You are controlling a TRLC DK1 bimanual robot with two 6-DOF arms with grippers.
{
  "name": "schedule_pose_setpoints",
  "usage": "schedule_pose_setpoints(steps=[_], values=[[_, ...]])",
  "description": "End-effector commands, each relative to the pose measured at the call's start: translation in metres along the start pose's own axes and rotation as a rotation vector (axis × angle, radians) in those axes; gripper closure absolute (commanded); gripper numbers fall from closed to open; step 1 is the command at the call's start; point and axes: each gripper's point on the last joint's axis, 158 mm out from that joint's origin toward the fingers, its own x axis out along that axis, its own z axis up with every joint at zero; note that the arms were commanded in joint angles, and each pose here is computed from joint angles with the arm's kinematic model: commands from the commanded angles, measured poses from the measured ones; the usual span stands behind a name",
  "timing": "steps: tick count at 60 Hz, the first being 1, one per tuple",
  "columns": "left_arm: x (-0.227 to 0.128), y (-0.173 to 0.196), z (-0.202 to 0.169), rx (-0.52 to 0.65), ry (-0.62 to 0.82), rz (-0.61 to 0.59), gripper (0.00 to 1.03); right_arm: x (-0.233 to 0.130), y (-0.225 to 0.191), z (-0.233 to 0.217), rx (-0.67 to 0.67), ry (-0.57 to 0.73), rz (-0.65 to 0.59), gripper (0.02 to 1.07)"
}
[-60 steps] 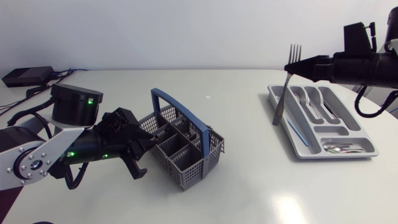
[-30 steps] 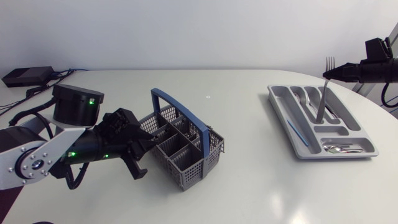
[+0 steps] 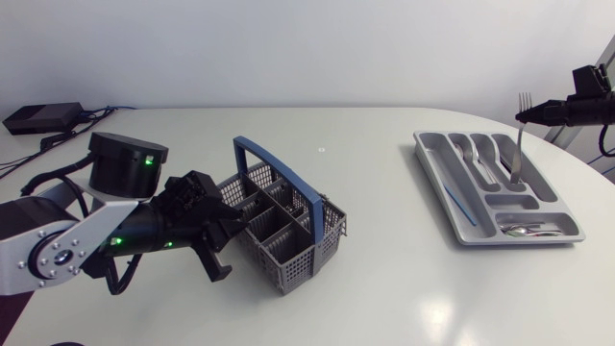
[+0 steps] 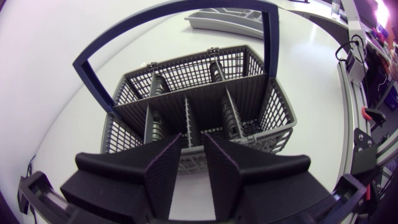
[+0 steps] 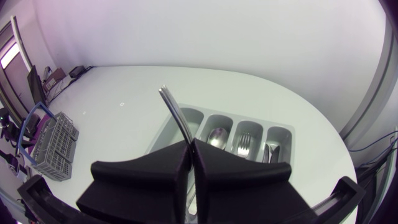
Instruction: Unload the cutlery basket into the drawer organizer.
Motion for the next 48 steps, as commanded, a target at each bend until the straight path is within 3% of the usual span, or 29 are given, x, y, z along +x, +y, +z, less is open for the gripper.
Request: schedule_pose_setpoints(steps=[1,48], values=[[0.002,-0.001,0.007,0.007,-0.01,-0.004,0.74,0.007,-0.009,-0.008,-0.007,0.009,0.009,1.02],[0.005,-0.006,0.006,0.014,-0.009,-0.015,0.74,0.014,-0.044,-0.023,-0.006,0.019,-0.028,1.02]])
